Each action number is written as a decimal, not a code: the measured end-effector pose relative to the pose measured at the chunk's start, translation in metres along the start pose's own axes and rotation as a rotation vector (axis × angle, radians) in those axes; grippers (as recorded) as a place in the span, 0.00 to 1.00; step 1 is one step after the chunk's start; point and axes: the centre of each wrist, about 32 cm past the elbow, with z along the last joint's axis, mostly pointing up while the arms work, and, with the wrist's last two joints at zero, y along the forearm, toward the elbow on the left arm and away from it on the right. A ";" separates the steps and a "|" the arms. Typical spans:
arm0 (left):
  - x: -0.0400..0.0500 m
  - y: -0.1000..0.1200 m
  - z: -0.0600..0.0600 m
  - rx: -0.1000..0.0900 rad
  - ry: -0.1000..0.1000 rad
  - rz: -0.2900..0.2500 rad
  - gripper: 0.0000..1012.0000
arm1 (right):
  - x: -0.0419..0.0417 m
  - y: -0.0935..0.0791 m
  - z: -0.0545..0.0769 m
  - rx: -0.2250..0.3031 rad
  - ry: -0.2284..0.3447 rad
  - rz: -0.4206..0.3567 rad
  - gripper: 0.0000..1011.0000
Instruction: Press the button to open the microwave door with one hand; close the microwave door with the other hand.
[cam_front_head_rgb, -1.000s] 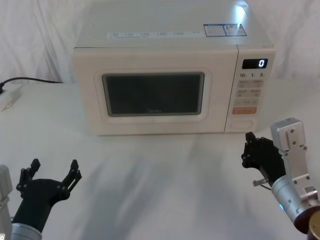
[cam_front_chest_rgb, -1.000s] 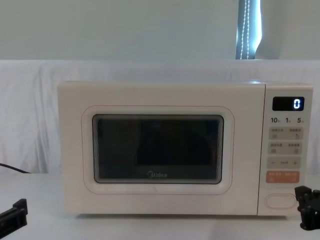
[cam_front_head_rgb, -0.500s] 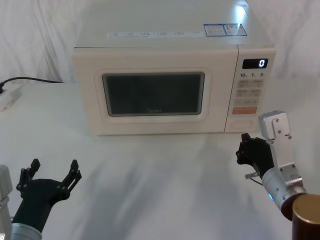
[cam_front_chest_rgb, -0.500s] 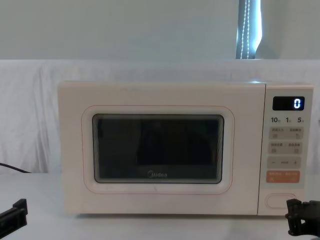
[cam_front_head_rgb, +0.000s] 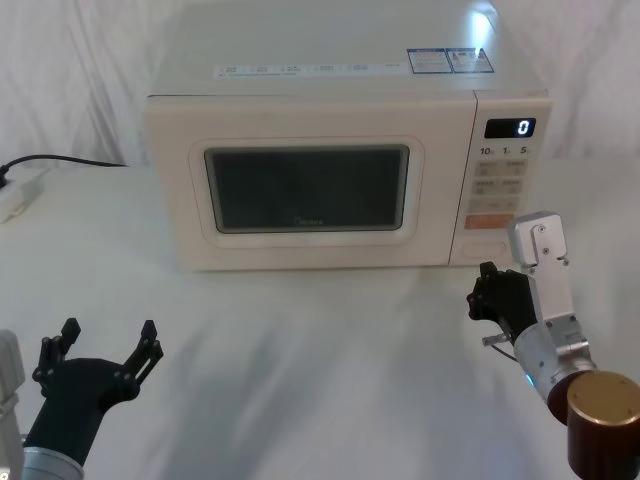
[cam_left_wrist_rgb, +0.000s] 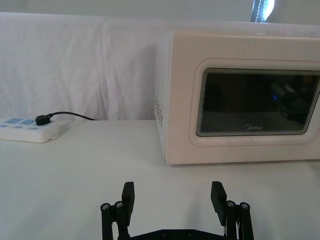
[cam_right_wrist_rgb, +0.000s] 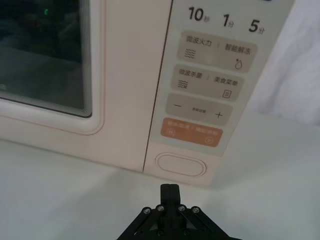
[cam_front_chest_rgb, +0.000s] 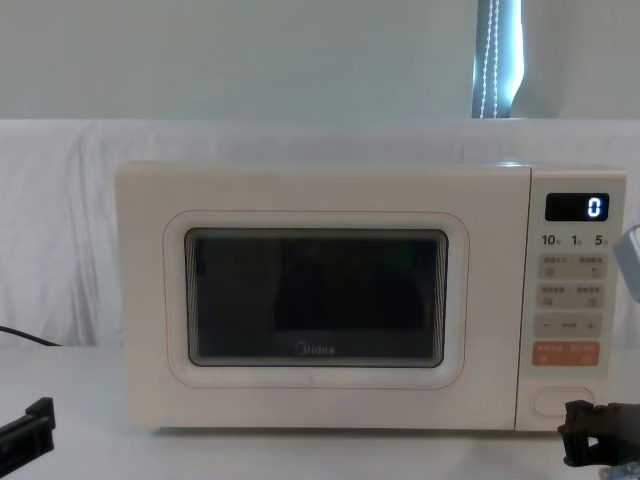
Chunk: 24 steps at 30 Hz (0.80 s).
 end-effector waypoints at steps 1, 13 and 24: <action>0.0000 0.000 0.000 0.000 0.000 0.000 0.99 | -0.0003 0.001 0.000 -0.001 0.003 -0.003 0.00; 0.0000 0.000 0.000 0.000 0.000 0.000 0.99 | -0.0027 0.017 -0.001 -0.002 0.078 -0.032 0.00; 0.0000 0.000 0.000 0.000 0.000 0.000 0.99 | -0.0044 0.027 -0.001 -0.006 0.092 -0.039 0.00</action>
